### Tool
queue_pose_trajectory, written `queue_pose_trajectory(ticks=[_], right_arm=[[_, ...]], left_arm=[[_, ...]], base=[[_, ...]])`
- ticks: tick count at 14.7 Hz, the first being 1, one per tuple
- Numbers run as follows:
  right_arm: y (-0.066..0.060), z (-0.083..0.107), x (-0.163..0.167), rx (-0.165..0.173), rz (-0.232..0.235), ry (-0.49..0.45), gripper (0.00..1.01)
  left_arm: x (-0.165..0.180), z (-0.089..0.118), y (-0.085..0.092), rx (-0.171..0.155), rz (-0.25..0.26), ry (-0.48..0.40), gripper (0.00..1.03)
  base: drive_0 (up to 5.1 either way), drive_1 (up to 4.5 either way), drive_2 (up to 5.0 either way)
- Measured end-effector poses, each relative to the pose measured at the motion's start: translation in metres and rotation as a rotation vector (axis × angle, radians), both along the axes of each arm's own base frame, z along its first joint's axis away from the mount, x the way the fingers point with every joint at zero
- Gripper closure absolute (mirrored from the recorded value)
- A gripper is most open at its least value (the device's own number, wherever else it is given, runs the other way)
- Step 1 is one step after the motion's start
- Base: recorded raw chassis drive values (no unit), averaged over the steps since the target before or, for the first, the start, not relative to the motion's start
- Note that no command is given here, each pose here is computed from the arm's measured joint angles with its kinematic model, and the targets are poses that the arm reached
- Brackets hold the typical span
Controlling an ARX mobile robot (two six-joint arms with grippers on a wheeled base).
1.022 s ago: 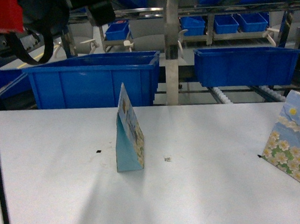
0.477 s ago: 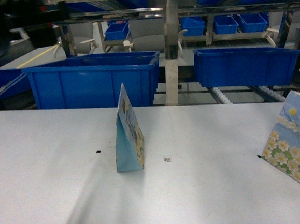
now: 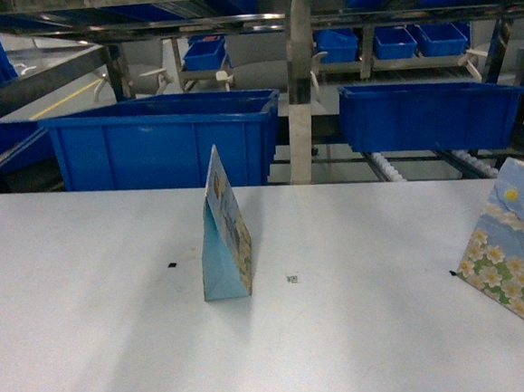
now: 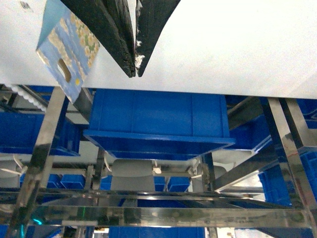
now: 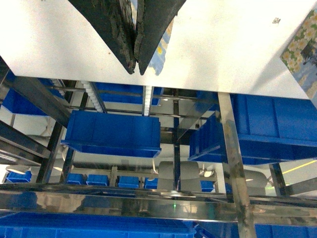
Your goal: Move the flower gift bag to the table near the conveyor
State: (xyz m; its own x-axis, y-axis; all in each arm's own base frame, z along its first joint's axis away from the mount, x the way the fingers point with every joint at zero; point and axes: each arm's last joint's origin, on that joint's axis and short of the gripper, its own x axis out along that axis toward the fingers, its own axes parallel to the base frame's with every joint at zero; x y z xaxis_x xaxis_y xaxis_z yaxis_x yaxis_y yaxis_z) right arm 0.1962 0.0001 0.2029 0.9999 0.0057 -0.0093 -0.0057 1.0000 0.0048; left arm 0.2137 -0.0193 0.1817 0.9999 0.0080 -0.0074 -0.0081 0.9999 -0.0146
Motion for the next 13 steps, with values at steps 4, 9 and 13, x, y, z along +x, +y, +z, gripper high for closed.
queue_pose_trajectory(ticks=[4,9,13], right_arm=[[0.0,-0.011,-0.022,-0.001,-0.002,-0.008,0.99],[0.0,-0.023,-0.044,-0.002,-0.002,-0.002,0.99],[0.0,-0.031,-0.06,-0.002,-0.003,-0.034,0.99]], left_arm=[[-0.026,-0.006,0.007,0.0,-0.005,0.003,1.01],[-0.054,-0.025,0.019,0.0,-0.005,0.036,1.01],[-0.07,-0.019,0.019,0.0,-0.008,0.011,1.01]], base=[[0.0,0.0,0.0],[0.0,0.0,0.0],[0.0,0.0,0.0]])
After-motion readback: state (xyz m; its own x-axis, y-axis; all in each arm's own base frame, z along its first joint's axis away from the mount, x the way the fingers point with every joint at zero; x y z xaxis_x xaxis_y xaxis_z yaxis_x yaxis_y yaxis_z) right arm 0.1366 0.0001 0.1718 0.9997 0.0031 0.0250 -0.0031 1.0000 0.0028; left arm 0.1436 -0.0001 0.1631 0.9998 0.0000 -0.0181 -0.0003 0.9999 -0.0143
